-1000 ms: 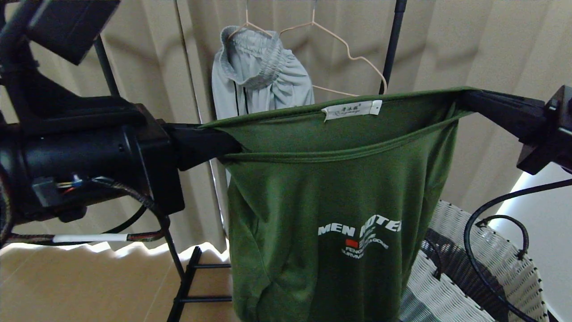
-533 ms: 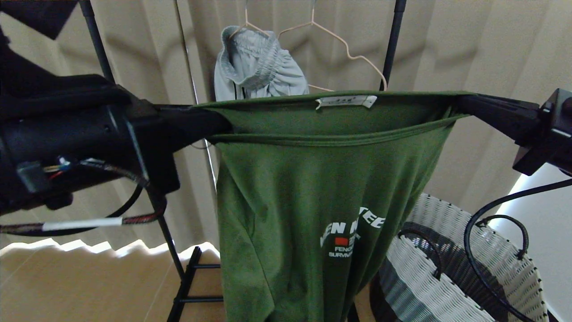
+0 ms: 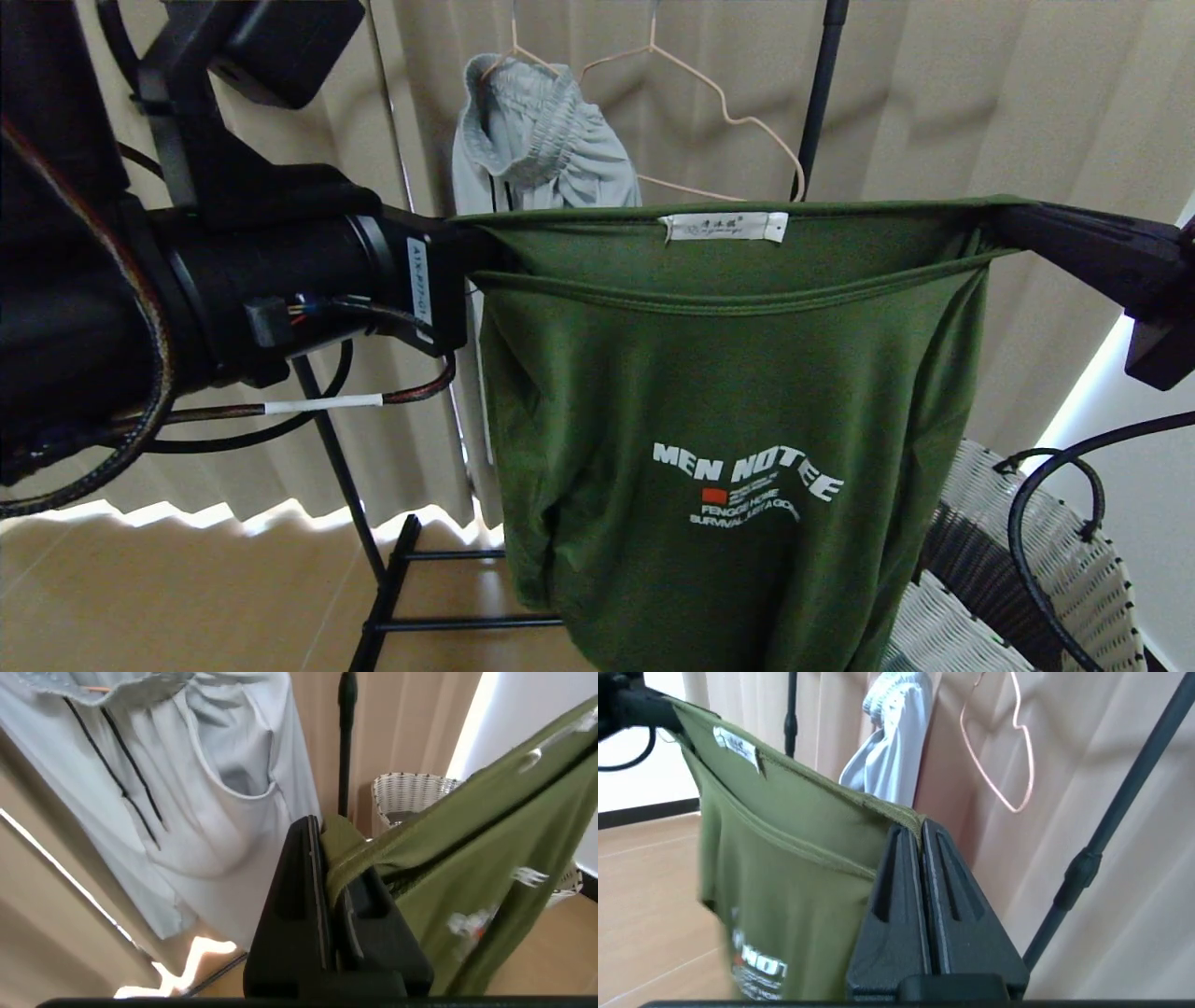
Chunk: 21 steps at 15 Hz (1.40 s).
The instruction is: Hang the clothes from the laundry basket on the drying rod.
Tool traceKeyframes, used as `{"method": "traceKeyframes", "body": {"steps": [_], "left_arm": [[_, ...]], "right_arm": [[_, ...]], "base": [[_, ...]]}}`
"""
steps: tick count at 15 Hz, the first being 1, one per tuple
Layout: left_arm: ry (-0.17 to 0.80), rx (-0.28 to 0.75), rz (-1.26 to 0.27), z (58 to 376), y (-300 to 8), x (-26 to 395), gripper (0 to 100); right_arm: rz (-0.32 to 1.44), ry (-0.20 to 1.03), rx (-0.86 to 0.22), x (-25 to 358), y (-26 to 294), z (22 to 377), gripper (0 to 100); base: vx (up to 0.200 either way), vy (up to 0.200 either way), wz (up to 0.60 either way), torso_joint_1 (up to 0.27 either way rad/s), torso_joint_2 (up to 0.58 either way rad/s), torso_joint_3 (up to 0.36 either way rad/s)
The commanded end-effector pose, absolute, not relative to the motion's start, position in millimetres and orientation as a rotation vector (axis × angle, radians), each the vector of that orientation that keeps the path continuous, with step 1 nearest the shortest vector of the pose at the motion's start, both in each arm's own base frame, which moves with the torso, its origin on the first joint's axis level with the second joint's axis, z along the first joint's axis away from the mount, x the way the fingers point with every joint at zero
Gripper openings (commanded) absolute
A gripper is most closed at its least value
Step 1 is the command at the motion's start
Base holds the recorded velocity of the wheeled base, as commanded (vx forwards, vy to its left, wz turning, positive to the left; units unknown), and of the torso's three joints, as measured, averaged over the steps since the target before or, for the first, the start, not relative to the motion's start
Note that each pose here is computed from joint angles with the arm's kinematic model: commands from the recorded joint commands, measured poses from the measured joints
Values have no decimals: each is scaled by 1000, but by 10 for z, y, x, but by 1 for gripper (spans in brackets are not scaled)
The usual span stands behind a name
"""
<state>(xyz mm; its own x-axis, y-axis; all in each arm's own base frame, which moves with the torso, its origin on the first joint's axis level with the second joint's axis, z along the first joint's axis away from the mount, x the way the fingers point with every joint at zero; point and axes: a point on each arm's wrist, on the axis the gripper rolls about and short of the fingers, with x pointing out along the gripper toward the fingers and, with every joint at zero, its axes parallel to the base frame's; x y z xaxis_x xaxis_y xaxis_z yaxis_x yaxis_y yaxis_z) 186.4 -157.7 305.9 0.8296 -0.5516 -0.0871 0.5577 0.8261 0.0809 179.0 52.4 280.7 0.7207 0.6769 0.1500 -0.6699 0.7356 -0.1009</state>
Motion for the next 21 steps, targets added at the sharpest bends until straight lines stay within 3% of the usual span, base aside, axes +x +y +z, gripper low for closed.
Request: {"method": "traceKeyframes", "body": {"steps": [1,11,12,21], "left_arm": [[48,99,-586,3102,-1584,1880,0],[46,98,-582,3103,-1548,1850,0],[46,98,-582,3103,-1548,1850,0],[114,121,-337,2913,-1212,2060,0]], "right_arm": [[747,-191,-42,1778,523,2825,0],[758,-183,-40,1748,537,2805,0],[757,-184,-42,1748,537,2805,100],[869,-154,-30,1244,562,2512,100]], "base": [[0,0,0,0,0,0],[0,0,0,0,0,0],[0,0,0,0,0,0],[0,0,0,0,0,0]]}}
